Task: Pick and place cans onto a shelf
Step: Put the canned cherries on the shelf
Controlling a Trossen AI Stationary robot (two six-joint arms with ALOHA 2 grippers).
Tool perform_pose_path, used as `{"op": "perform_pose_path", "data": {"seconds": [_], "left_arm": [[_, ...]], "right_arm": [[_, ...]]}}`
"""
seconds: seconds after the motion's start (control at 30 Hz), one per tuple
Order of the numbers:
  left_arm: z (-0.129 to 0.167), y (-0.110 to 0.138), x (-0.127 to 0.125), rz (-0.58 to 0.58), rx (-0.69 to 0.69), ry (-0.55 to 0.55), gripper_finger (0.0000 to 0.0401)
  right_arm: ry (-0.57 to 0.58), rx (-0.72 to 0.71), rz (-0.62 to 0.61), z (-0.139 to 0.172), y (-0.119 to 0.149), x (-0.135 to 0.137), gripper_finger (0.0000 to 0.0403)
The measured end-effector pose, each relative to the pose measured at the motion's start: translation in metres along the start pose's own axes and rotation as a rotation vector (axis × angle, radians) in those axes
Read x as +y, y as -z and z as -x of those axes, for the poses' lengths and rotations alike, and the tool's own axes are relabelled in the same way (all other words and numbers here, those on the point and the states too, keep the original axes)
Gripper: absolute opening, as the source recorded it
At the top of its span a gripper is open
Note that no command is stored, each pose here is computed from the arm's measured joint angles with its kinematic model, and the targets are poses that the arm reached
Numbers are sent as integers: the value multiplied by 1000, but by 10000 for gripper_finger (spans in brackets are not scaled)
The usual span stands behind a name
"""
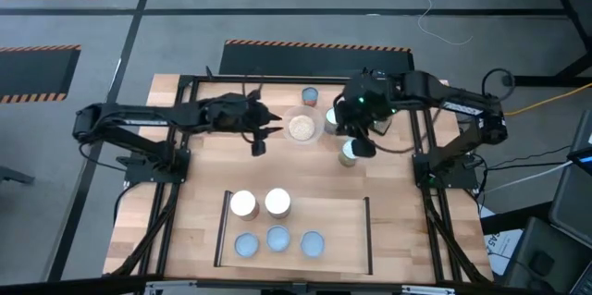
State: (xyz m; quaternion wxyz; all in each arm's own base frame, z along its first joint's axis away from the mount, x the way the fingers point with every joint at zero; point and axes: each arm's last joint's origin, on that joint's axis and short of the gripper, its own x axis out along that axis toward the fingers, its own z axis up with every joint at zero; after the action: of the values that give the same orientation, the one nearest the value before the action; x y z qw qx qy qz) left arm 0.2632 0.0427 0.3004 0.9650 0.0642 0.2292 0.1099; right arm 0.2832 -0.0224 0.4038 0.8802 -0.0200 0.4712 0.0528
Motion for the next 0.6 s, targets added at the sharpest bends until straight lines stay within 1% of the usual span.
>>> {"op": "perform_pose_path", "data": {"seconds": [0.17, 0.37, 0.47, 0.6], "left_arm": [[-18, 5, 5, 11, 12, -22, 121], [-23, 9, 9, 16, 38, -33, 121], [-23, 8, 9, 17, 31, -35, 121], [-23, 8, 9, 17, 31, -34, 121]], "right_arm": [[-21, -13, -59, -27, 25, -31, 52], [34, -46, -142, -56, 52, -65, 52], [55, -50, -197, -70, 63, -77, 52], [72, -57, -218, -89, 78, -85, 52]]}}
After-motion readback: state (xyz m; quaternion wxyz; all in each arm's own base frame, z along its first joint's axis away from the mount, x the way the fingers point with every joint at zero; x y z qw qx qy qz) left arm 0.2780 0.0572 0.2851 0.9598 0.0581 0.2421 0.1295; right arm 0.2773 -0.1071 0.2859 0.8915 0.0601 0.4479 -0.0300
